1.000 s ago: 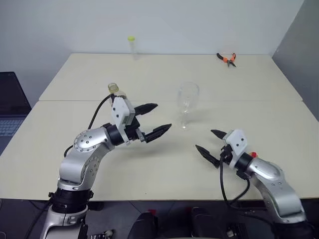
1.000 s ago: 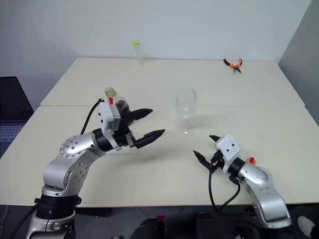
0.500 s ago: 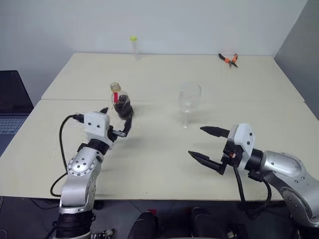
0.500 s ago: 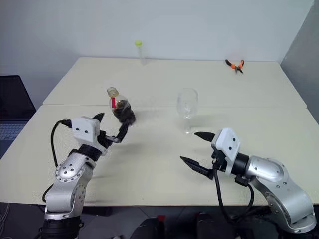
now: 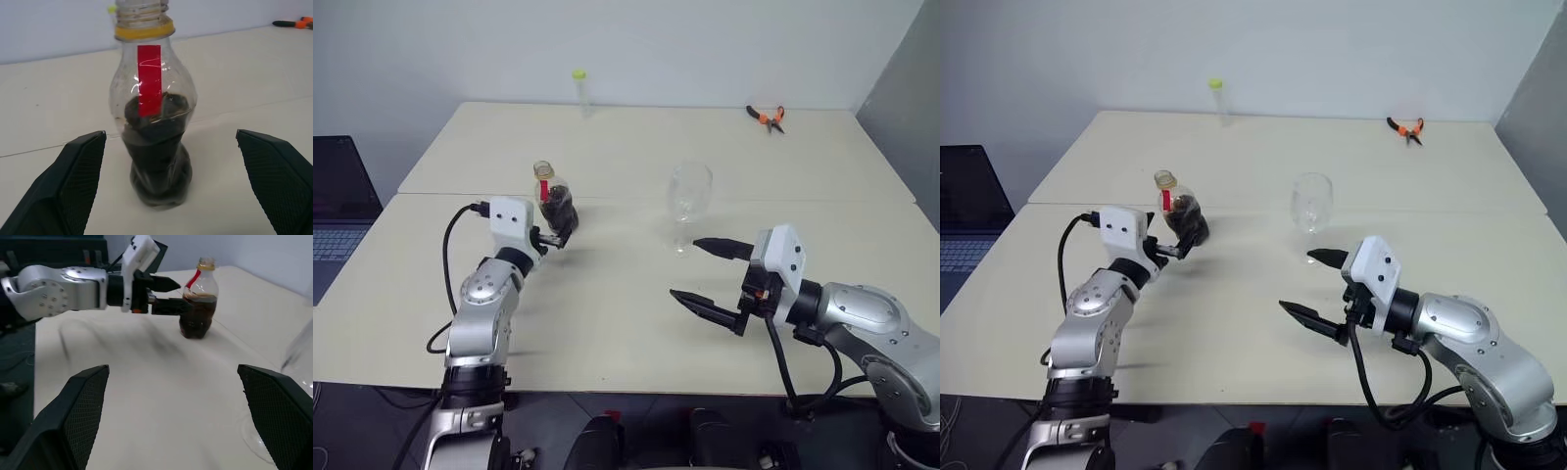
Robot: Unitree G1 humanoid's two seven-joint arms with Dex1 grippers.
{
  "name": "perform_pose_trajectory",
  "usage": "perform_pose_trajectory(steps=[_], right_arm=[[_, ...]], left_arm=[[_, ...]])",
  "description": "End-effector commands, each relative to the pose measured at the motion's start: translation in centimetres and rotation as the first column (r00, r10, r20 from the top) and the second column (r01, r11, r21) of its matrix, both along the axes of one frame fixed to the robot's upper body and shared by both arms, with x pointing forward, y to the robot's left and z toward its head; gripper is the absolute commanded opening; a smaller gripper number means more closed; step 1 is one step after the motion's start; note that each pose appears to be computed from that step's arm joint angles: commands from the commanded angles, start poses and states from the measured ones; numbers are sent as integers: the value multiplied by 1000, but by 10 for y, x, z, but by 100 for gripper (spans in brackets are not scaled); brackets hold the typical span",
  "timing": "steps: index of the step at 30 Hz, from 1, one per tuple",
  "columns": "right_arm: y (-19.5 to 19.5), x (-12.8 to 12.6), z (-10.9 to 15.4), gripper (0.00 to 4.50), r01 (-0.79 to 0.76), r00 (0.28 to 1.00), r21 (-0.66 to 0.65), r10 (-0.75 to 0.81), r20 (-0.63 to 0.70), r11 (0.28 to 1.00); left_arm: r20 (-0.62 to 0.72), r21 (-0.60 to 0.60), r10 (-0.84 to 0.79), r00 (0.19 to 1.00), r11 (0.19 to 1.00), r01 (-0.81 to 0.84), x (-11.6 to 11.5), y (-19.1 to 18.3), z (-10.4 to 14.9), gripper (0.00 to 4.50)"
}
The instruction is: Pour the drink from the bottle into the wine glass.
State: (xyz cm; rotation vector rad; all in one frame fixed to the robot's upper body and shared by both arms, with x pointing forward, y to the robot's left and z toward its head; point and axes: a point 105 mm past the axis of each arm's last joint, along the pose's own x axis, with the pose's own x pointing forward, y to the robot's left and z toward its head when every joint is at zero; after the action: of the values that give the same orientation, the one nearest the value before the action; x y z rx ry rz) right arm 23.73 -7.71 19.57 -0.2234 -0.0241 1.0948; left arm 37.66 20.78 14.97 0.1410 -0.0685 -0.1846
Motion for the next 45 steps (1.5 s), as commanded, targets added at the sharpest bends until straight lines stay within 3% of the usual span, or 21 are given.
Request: perform_pose_trajectory(steps=[1, 20, 23, 30, 32, 37, 44, 45], right_arm=[[-1, -4, 10, 448, 15, 1000, 20, -15, -21, 1000], [5, 0, 19, 448, 8, 1000, 42, -7, -17, 999], [5, 0, 19, 450, 12, 1000, 45, -11, -15, 999], [7, -1, 20, 450, 8, 1000, 48, -8, 6, 999], [8, -1, 21, 450, 10, 1000, 56, -11, 13, 998], [4, 0, 18, 450, 51, 998, 76, -55, 40, 996], [1, 2, 4, 450, 112, 990, 105, -121, 79, 988], [2, 5, 7, 450, 125, 987, 133, -137, 84, 983]], left_arm=[[46, 43, 12, 999, 999, -14, 5, 5, 11, 450], [5, -59, -10, 1000, 998, 10, 45, 4, -1, 450], [19, -77, -35, 999, 996, 36, 49, -1, 2, 395], [56, -78, -52, 997, 995, 56, 53, -3, 10, 161], [71, -75, -72, 995, 994, 78, 52, -7, 16, 121], [133, -31, -140, 981, 989, 145, 44, -21, 38, 93], [200, 171, -277, 940, 954, 245, 36, -55, 69, 90], [213, 244, -318, 924, 933, 265, 37, -66, 76, 90]])
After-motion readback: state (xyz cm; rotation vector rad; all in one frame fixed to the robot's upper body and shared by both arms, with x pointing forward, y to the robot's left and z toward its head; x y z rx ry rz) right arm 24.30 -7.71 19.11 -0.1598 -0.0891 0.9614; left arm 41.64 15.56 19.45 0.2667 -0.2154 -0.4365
